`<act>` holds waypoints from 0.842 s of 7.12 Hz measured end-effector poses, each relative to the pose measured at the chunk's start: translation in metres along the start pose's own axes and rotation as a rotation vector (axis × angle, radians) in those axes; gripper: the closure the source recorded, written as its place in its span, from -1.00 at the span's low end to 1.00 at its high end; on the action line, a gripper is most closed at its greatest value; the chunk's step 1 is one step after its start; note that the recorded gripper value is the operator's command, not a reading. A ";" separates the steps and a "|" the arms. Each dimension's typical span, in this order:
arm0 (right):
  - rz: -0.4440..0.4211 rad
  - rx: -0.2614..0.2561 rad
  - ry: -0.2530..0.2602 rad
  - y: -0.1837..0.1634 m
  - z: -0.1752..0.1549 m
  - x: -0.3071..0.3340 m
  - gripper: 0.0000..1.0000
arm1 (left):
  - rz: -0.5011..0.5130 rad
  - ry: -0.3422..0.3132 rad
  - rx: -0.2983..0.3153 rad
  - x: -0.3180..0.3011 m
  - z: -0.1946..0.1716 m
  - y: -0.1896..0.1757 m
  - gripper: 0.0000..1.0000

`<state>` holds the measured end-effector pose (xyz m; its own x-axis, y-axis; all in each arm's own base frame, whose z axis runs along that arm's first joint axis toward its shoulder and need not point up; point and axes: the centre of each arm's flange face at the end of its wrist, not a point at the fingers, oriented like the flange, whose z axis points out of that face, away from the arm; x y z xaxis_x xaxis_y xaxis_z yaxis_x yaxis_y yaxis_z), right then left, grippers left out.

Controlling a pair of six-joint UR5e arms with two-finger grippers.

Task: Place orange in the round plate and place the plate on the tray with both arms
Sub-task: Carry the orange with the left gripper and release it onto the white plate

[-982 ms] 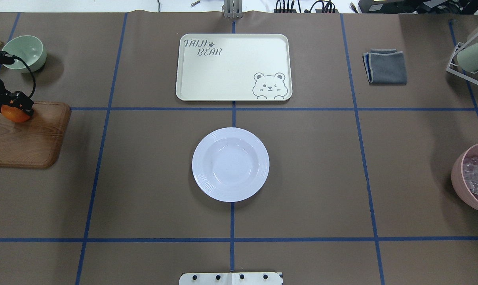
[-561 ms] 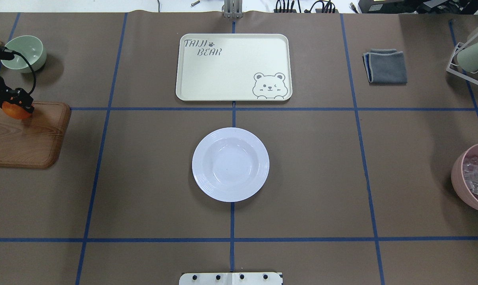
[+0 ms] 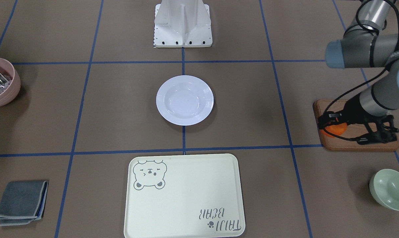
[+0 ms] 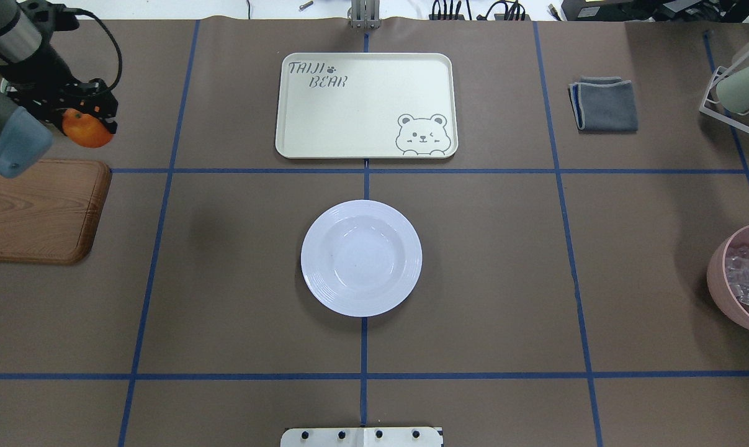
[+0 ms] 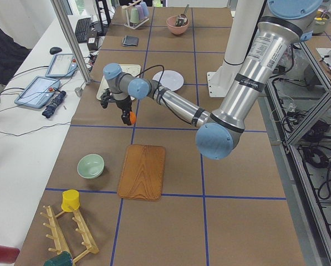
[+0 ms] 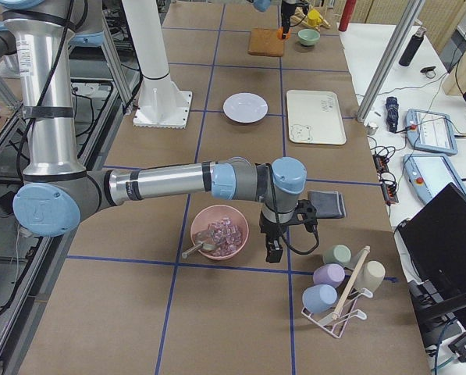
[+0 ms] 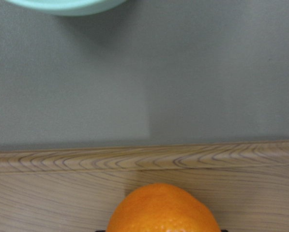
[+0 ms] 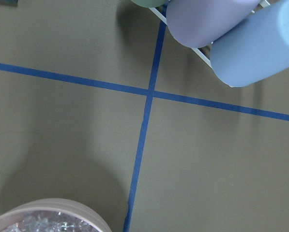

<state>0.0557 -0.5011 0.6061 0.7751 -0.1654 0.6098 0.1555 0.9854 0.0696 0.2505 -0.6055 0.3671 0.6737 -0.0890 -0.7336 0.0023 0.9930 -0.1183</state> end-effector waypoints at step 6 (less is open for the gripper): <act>0.054 0.028 -0.024 -0.012 -0.013 -0.012 -1.00 | -0.183 0.091 -0.085 0.305 0.039 0.173 1.00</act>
<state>0.0528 -0.5112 0.5882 0.7667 -0.1110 0.6324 0.0964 0.9937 0.0575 0.4850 -0.4576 0.1491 0.5983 -0.2773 -0.7518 0.0535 0.9499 -0.3079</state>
